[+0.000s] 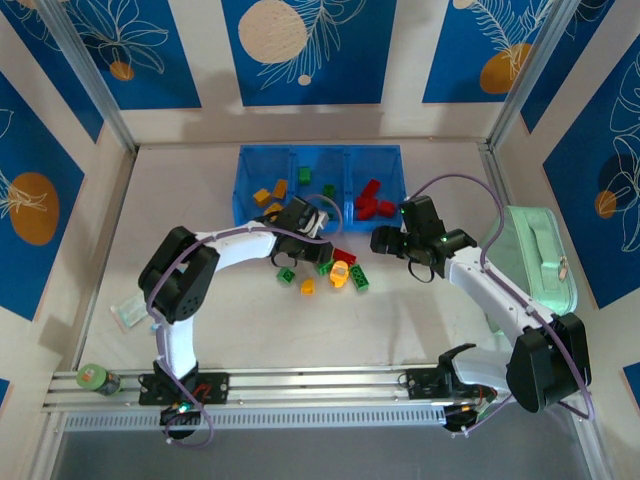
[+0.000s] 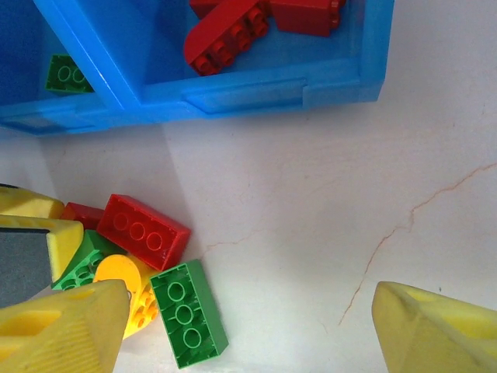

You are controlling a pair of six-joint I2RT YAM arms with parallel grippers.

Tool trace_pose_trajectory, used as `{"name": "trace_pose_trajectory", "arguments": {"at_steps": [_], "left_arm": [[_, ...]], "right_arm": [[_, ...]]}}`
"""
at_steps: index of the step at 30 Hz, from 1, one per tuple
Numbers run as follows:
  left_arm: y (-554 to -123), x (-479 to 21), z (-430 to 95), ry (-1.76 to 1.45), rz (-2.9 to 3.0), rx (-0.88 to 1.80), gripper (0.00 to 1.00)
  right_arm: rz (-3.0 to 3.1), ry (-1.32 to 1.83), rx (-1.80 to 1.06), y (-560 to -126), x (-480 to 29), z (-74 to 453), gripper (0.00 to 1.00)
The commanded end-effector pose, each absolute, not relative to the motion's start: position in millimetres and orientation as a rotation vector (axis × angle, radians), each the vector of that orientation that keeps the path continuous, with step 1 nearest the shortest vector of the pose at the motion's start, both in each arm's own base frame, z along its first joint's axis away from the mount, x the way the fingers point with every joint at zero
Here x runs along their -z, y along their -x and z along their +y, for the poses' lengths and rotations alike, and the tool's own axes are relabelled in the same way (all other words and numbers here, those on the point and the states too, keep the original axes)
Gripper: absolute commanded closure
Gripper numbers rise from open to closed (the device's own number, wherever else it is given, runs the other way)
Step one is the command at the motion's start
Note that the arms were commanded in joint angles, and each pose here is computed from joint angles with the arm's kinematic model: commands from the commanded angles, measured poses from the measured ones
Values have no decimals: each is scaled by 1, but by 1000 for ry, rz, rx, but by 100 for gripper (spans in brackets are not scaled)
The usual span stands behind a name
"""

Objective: Sort the legos into containers by color
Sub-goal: Pick up the lego from the center of the table.

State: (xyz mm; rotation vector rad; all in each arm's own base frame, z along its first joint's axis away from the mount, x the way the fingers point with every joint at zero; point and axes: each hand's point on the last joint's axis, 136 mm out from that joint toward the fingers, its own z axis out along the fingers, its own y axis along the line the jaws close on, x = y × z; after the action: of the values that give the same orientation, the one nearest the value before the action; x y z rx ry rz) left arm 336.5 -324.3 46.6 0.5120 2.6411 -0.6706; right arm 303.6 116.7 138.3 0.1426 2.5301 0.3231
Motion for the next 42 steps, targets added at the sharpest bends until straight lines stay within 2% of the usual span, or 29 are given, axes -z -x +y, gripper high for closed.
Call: {"name": "trace_pose_trajectory", "arguments": {"at_steps": [1,15,19,23,29,42], "left_arm": [[-331,-27,-322,-517,2706,658,56],[-331,-23,-320,-521,2720,630,69],[-335,-49,-323,-524,2659,652,74],[-341,-91,-334,-539,2543,736,76],[-356,-137,-359,-574,2427,848,77],[-401,-168,-416,-634,2334,904,77]], "right_arm": [[2515,-161,-358,-301,-143,117,18],[2509,-172,-353,-300,-145,114,18],[2507,-195,-320,-299,-145,108,19],[2524,-314,-220,-291,-135,85,20],[2558,-416,-216,-274,-114,68,20],[2586,-446,-302,-259,-97,71,20]]}}
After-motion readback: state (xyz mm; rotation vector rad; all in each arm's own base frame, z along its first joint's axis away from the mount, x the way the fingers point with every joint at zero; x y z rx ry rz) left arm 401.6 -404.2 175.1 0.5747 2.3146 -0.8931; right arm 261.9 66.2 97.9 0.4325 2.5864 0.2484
